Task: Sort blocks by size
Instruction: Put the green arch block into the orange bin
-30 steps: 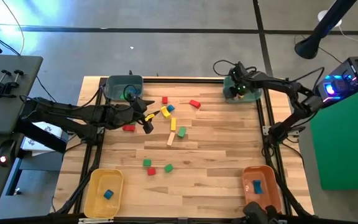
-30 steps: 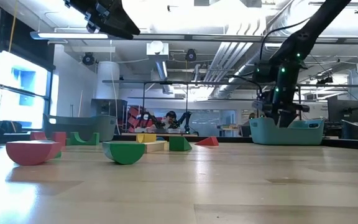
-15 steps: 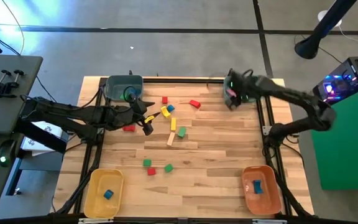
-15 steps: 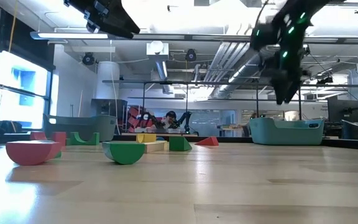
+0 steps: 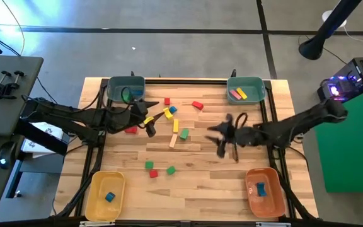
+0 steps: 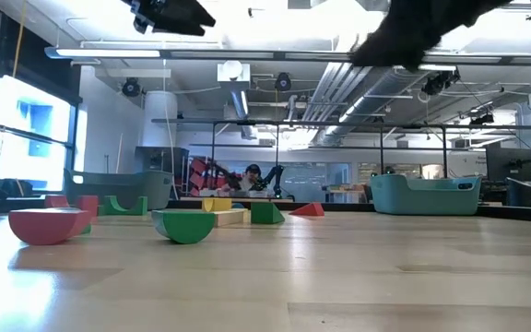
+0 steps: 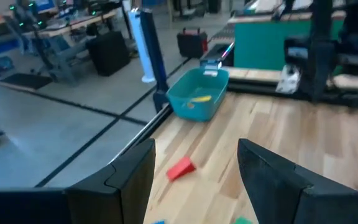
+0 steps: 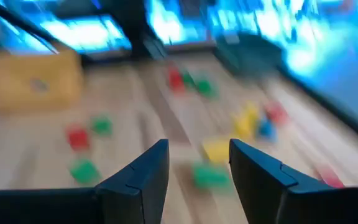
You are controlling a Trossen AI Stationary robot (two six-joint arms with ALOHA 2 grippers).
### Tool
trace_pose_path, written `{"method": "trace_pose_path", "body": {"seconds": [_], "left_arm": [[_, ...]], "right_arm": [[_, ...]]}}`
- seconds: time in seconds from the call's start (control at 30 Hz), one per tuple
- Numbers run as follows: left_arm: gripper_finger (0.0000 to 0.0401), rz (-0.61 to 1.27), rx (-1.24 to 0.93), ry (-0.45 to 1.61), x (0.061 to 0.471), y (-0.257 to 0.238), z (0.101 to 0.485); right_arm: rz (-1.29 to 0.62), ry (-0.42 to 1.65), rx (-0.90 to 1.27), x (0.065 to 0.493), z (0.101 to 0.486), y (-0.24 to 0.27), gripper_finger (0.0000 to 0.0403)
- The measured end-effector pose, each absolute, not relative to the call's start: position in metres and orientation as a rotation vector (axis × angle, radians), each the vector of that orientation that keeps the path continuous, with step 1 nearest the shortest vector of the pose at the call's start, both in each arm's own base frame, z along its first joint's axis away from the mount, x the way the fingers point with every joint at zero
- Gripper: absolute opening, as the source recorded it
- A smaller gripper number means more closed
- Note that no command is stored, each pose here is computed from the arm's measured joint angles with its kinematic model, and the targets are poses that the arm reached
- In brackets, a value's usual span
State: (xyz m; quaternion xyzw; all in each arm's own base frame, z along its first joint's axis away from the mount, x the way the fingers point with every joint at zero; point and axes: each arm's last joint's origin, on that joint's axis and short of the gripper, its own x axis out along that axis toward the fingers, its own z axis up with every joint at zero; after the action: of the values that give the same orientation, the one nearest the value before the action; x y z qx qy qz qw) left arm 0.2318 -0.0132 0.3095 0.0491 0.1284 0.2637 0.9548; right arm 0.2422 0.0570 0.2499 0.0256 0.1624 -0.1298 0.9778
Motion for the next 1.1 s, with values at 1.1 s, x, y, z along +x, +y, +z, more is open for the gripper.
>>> {"method": "trace_pose_path", "body": {"seconds": [1.1], "left_arm": [[0.0216, 0.675, -0.225, 0.807, 0.203, -0.029, 0.275]], "right_arm": [[-0.180, 0.604, 0.157, 0.320, 0.156, 0.035, 0.0252]]}}
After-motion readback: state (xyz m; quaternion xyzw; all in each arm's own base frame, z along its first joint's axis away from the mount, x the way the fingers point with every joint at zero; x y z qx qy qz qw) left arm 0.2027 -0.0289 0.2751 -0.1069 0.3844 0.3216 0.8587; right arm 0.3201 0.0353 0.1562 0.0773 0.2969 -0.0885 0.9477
